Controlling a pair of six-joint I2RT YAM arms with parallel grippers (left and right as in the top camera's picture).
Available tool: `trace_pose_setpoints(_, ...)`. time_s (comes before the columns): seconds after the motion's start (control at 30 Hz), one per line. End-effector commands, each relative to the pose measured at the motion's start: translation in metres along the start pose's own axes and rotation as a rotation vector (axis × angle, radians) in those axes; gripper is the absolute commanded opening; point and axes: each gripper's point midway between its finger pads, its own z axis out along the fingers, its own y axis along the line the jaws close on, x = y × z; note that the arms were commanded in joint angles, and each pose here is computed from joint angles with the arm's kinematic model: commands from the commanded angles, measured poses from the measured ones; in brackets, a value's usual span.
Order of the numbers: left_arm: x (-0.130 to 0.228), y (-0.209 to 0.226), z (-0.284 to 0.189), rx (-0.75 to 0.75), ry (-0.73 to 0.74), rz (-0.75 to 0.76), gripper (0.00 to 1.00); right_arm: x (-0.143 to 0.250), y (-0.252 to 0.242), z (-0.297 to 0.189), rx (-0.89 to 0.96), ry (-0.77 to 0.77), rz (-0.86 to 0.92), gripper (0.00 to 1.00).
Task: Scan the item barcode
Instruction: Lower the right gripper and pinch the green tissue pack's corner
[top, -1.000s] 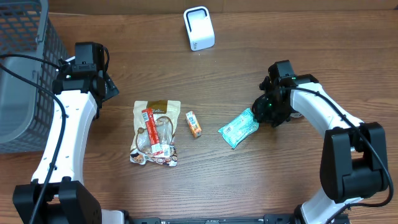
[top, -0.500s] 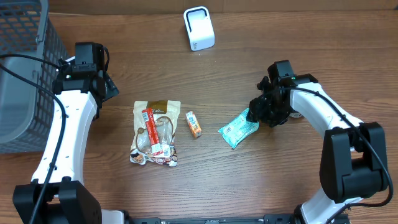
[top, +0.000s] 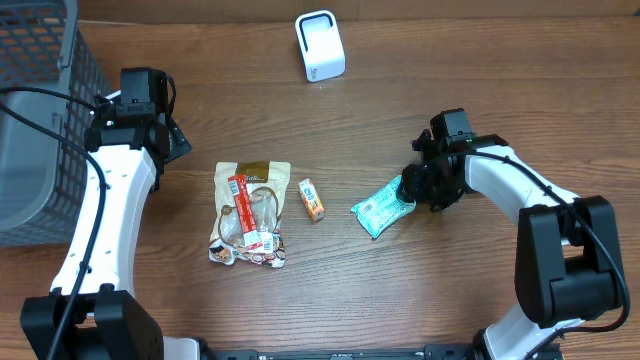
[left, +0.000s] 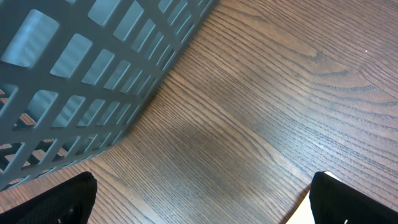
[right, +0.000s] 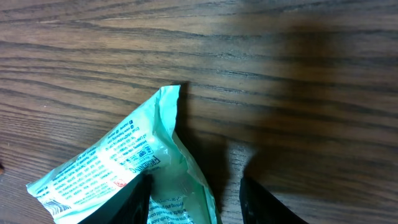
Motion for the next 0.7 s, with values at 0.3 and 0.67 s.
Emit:
trace_pose_setpoints(0.3,-0.006,-0.001,-0.003,-0.004,-0.018,0.014,1.00,0.007,0.010,-0.005,-0.055,0.047,0.000,0.44)
trace_pose_setpoints(0.67,-0.006,-0.001,-0.003,-0.004,-0.018,0.015,1.00,0.007,0.021,-0.025,-0.076,0.096,-0.002,0.56)
